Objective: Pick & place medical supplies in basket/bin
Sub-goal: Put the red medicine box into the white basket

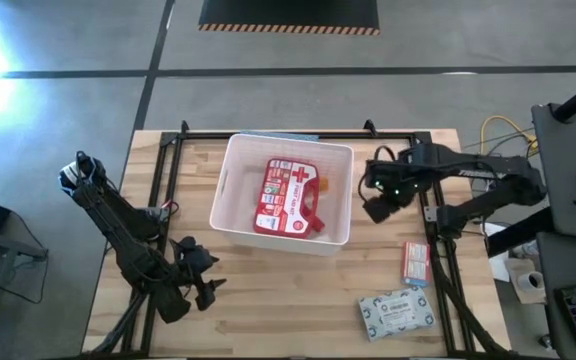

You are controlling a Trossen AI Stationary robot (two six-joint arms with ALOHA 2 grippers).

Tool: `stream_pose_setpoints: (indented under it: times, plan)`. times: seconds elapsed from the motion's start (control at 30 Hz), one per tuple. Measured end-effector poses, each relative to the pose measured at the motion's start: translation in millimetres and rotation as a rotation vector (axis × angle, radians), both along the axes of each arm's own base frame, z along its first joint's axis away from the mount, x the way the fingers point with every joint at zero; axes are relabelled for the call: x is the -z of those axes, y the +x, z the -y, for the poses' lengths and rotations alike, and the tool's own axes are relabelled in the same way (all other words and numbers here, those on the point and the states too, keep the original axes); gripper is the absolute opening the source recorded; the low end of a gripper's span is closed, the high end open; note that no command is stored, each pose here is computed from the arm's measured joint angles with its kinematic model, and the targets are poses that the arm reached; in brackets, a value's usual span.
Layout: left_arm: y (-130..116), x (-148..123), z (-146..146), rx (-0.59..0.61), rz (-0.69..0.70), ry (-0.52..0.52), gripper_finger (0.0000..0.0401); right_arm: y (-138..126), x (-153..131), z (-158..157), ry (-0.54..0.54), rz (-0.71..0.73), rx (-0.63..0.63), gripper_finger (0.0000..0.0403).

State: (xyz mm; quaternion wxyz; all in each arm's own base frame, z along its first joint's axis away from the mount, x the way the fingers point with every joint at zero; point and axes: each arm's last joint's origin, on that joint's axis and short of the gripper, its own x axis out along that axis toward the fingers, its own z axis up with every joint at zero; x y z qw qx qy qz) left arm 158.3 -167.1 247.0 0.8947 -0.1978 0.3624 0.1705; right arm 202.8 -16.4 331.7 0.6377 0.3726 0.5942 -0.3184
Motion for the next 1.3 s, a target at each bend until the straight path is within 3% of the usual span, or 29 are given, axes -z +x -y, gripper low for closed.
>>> stream_pose_setpoints:
  times: [0.2, 0.33, 0.47, 0.77, 1.0, 1.2, 1.3]
  plan:
    - [-0.2, 0.1, -0.3, 0.000, -0.002, 0.004, 0.0281, 5.6, 30.1, -23.8, 0.178, -0.190, -0.009, 0.0108]
    - [0.0, -0.1, 0.0, 0.000, 0.001, 0.000, 0.0281, 5.7, 46.8, -41.2, 0.217, -0.294, 0.030, 0.0171]
    - [0.3, -0.3, 0.5, 0.000, 0.006, -0.006, 0.0281, -3.6, 61.6, -62.0, 0.226, -0.390, 0.040, 0.0203]
    - [0.1, -0.2, 0.3, 0.012, 0.001, 0.008, 0.0281, -39.2, 118.3, -95.1, 0.137, -0.631, 0.173, 0.0189]
    - [0.0, -0.1, 0.1, 0.013, -0.001, 0.011, 0.0281, -34.1, 156.6, -111.2, 0.216, -0.476, 0.244, 0.0160]
    - [-0.1, -0.3, 0.0, 0.013, -0.001, 0.009, 0.0281, -37.9, 172.9, -112.9, 0.133, -0.518, 0.285, 0.0136]
    - [-0.1, -0.3, 0.1, 0.013, 0.000, 0.008, 0.0281, -32.4, 177.1, -116.1, 0.161, -0.478, 0.243, 0.0128]
